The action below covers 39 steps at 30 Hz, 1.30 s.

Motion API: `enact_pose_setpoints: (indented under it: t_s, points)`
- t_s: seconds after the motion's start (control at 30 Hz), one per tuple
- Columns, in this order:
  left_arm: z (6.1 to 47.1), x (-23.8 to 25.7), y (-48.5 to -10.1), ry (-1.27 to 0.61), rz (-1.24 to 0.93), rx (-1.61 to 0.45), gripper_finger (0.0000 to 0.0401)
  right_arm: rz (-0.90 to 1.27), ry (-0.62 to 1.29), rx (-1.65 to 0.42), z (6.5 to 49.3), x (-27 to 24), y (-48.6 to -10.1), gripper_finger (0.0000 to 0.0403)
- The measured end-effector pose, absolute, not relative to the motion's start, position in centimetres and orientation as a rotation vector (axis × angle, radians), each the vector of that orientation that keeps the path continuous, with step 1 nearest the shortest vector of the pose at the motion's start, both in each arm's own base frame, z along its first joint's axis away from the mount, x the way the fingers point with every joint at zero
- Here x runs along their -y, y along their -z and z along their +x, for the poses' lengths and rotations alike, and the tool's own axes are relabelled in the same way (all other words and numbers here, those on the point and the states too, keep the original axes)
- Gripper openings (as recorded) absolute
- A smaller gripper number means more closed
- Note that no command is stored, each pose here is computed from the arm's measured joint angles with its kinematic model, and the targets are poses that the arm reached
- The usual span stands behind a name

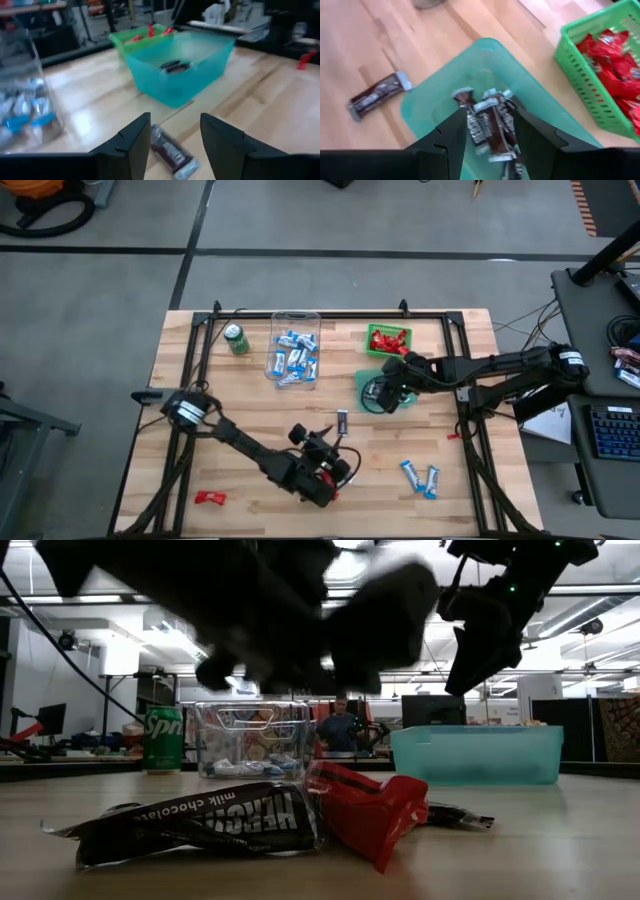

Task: Sort candy
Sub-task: Put the brown candy into the blue bin

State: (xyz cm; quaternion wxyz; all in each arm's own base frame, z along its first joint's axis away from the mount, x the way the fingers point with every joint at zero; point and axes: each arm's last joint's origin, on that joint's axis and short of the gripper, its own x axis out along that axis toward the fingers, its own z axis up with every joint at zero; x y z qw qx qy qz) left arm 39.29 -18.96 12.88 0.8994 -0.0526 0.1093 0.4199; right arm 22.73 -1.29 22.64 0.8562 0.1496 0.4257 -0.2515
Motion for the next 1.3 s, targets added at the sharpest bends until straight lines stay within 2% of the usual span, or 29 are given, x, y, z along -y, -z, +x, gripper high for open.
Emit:
enact_pose_setpoints:
  t_s: [0.17,0.33,0.57,1.0,1.13,1.3]
  points:
    - [39.8,18.3,-9.4,-0.922,-0.136,-0.198,0.0185,0.301,0.489,-0.862,23.0,0.3,-22.6,0.0153]
    - [40.1,18.1,-7.1,-0.942,-0.110,-0.194,0.0203,0.263,0.548,-0.808,23.1,-0.2,-22.6,0.0153]
    - [40.8,16.6,-6.4,-0.937,-0.084,-0.267,0.0206,0.243,0.566,-0.780,23.1,-0.5,-22.5,0.0153]
    - [42.1,14.2,-6.1,-0.901,-0.234,-0.361,0.0206,0.287,0.589,-0.827,22.1,-1.1,-20.3,0.0153]
    - [42.0,14.2,-6.0,-0.881,-0.209,-0.403,0.0192,0.302,0.599,-0.833,21.9,-1.1,-19.9,0.0153]
    - [41.1,14.7,-6.2,-0.880,-0.125,-0.473,0.0139,0.303,0.600,-0.832,21.9,-1.1,-19.9,0.0153]
